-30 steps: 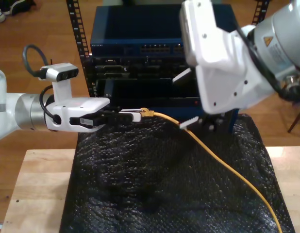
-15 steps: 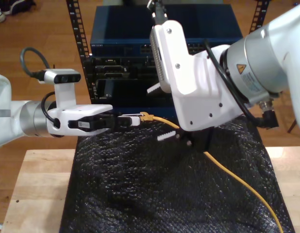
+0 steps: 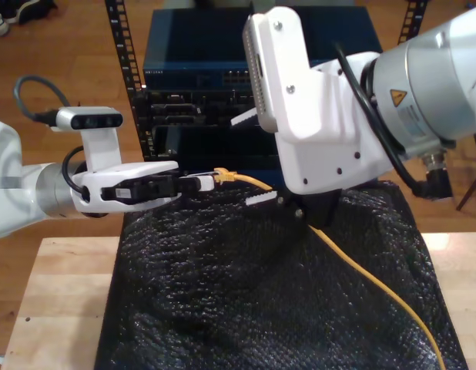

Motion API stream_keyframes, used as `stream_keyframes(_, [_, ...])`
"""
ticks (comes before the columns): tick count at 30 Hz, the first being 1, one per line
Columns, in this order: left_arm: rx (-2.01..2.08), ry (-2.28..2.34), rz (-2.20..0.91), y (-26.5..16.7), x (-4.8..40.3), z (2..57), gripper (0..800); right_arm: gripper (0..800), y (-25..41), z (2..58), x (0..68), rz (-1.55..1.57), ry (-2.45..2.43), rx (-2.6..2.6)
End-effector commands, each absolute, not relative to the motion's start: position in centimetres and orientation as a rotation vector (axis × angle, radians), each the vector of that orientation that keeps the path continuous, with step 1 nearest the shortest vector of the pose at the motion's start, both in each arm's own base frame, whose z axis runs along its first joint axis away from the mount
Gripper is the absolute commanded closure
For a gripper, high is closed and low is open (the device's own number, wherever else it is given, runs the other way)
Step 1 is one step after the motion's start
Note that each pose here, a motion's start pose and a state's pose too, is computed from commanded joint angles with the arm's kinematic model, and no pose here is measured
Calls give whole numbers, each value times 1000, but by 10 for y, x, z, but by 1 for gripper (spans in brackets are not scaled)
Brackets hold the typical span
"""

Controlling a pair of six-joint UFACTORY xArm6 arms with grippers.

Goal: Grab the cable and plug it in

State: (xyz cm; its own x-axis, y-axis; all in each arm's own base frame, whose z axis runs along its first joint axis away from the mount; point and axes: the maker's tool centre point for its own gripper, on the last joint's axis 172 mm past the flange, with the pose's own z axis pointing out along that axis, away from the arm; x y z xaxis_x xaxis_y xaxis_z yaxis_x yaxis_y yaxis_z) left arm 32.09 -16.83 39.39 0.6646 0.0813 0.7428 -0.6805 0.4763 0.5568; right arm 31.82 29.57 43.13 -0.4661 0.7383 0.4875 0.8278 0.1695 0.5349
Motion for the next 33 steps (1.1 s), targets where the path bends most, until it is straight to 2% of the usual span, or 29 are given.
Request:
stream_keyframes(11, [938, -715, 500, -167, 314, 400, 791, 59, 311, 435, 314, -1241, -2343, -1496])
stream_keyframes(18, [917, -710, 493, -166, 312, 403, 791, 60, 315, 418, 311, -1232, -2391, -1452])
stream_keyframes(22, [898, -702, 482, -164, 310, 405, 791, 61, 312, 429, 310, -1273, -2390, -1445])
stream_keyframes(27, [885, -691, 481, -164, 311, 406, 791, 128, 310, 435, 308, -1307, -2386, -1442])
stream_keyframes(33, [891, -649, 436, -163, 312, 403, 791, 136, 312, 430, 305, -1294, -2393, -1432])
